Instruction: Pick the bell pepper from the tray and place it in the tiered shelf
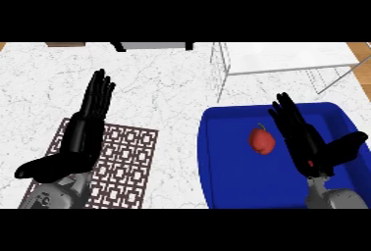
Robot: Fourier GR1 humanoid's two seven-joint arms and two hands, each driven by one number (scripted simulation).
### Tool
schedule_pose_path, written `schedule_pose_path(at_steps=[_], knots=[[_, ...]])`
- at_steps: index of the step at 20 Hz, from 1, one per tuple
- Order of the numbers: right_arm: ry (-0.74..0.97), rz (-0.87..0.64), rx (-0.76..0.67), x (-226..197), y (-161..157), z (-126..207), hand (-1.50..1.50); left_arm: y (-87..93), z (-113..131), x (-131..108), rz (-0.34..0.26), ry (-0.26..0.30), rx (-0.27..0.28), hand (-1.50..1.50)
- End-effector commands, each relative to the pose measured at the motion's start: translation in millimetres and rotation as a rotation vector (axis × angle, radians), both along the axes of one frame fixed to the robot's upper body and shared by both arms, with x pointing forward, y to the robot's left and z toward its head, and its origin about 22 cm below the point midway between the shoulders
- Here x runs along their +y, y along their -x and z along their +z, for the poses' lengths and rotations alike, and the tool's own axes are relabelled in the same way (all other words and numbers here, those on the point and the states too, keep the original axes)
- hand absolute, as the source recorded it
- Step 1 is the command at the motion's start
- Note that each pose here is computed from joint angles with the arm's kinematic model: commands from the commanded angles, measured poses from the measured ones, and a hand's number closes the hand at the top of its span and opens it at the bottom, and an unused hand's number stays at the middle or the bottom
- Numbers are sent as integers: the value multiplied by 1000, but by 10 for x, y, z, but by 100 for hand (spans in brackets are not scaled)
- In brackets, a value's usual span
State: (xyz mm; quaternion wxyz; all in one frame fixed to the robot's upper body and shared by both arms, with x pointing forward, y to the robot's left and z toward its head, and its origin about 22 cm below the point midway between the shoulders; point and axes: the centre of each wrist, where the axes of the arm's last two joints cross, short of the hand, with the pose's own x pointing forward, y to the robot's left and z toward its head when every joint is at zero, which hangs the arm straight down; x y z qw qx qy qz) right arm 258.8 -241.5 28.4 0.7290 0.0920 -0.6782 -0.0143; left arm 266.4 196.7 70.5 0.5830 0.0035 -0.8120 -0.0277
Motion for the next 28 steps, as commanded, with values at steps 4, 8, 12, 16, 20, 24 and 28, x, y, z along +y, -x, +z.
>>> schedule_pose_path(at_steps=[4, 8, 12, 16, 20, 24, 28], knots=[[349, -176, -119, -84, -292, 381, 150, 12, -123, 393, 144, -65, 152, 0], [516, -604, -112, -448, -446, 424, -150, -17, -214, 551, 211, -67, 250, 0], [426, -469, -213, 4, -517, 650, -150, 128, -188, 703, 246, -58, 279, 0], [581, -252, -180, -18, -169, 914, -150, 119, -165, 866, 226, -43, 279, 0], [875, -91, -20, 125, -184, 1118, -150, 105, -245, 720, 249, -72, 285, 0], [1072, -6, 83, 401, -197, 1474, -150, 111, -138, 646, 212, -61, 279, 0], [1392, -23, 204, 558, -309, 1460, -150, 33, -95, 701, 200, -73, 276, 0]])
